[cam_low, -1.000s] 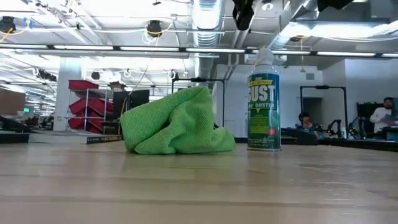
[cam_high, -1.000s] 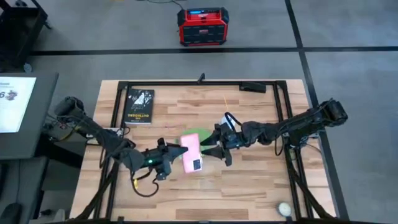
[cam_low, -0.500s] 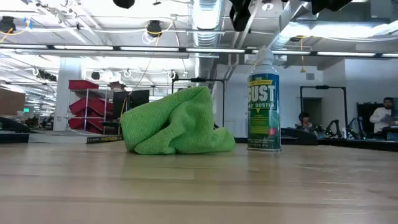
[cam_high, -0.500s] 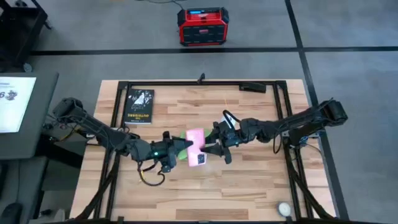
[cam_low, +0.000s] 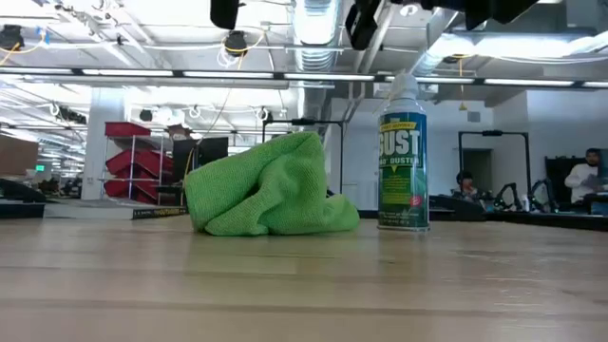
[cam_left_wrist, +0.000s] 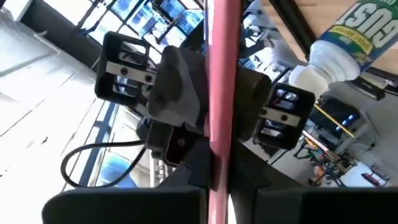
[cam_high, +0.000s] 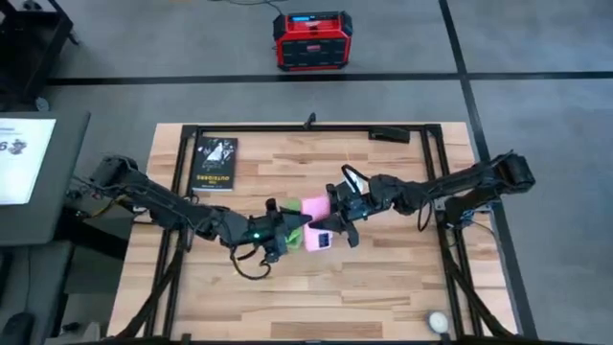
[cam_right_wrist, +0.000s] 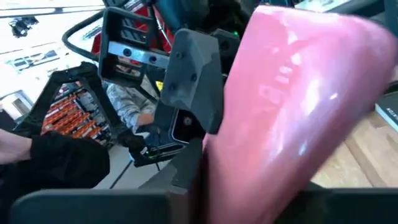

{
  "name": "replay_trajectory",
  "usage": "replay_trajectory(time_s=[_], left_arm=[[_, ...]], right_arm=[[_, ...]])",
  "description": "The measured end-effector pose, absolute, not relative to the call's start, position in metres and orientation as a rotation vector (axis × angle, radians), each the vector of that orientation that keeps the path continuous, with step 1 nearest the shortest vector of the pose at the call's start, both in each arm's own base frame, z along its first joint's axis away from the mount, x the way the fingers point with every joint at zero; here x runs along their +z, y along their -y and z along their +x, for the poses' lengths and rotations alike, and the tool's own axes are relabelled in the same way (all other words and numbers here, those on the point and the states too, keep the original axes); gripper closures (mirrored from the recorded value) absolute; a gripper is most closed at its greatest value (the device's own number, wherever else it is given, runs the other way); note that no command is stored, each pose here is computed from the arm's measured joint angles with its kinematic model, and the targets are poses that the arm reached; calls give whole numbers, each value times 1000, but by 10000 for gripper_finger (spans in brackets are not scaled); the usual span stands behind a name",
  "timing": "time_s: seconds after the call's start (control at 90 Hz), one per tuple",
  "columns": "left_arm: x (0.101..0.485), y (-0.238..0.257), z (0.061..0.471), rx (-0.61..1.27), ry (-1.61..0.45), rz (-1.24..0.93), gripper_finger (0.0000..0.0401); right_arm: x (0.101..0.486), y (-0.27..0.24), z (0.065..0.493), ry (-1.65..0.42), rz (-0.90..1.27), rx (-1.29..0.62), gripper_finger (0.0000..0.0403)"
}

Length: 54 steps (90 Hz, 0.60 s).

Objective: Apply microfiber cloth
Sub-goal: Spray the pink cellphone using the spray bottle

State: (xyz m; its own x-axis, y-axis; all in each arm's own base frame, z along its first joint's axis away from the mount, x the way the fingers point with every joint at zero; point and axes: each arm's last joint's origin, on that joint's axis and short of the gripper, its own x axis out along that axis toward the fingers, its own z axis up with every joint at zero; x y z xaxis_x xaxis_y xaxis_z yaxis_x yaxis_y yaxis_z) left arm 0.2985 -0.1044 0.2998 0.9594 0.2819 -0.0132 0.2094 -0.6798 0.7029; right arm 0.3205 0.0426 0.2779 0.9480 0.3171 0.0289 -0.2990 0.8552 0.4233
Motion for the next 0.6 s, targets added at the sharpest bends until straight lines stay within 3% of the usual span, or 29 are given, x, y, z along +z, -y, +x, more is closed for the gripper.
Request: replay_trajectory(time_s=[0.089, 0.6], left_arm=[[300, 105, 298, 116, -346, 2371, 396], [303, 106, 295, 138, -326, 2273, 370]], right_arm=[[276, -43, 321, -64, 439, 319, 387], [275, -43, 321, -80, 411, 316, 388]])
